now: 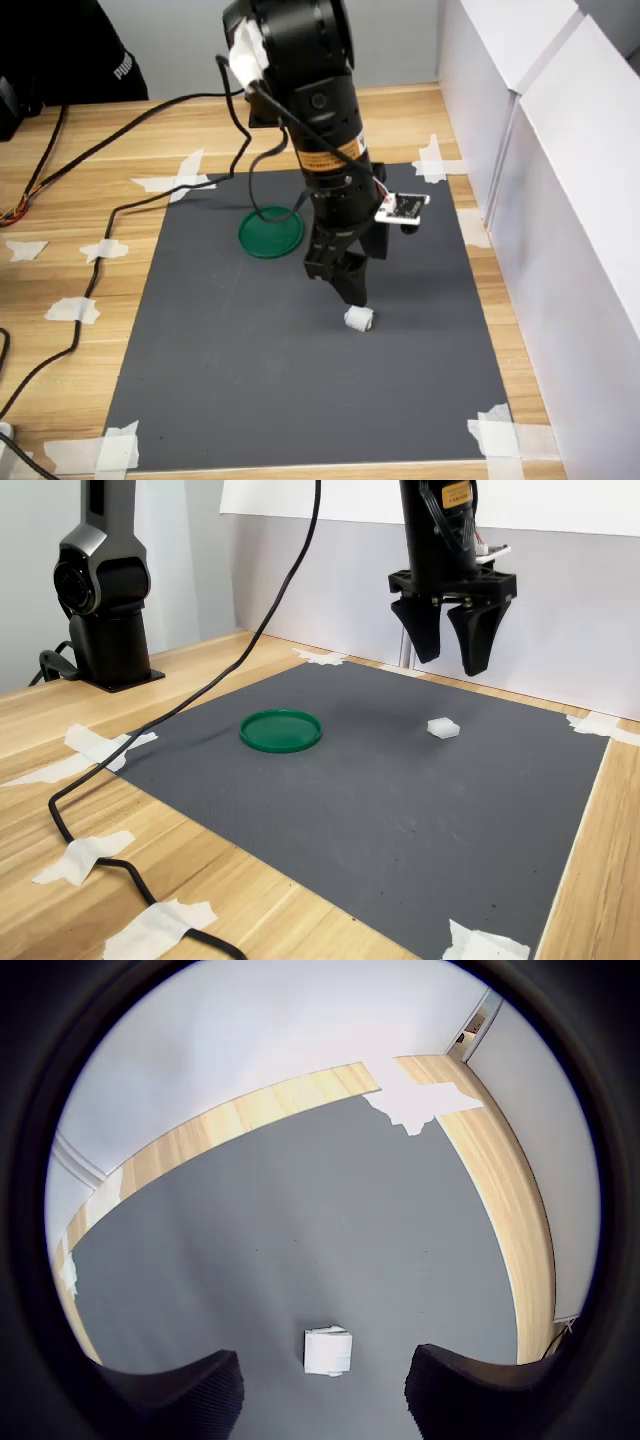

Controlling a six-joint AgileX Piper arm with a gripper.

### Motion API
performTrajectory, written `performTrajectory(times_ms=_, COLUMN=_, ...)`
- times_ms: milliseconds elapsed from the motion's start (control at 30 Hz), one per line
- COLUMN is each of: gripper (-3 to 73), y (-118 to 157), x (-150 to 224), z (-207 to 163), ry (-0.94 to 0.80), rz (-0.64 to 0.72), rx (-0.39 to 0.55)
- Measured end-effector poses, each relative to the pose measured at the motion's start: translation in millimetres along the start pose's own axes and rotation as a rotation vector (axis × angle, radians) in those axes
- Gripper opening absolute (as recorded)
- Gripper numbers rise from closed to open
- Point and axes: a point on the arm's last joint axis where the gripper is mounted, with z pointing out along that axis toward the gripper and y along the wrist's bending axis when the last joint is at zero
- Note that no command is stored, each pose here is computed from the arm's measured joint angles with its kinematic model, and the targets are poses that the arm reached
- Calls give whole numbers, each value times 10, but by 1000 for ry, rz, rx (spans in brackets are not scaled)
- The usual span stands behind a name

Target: Grasp a white terminal and put it on the green lid.

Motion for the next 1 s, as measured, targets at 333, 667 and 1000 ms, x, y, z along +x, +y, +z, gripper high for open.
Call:
performTrajectory(times_ms=333, gripper=665, y=8, x=46, z=268, ry=36, rz=11, rx=-40)
performTrajectory(times_ms=667, gripper=662, y=-10, x=55, z=398, ry=34, rz=31, rx=-30)
performTrajectory(times_ms=1000, gripper=659, y=-32, x=79, z=507, ry=49, rz=61, rx=-11)
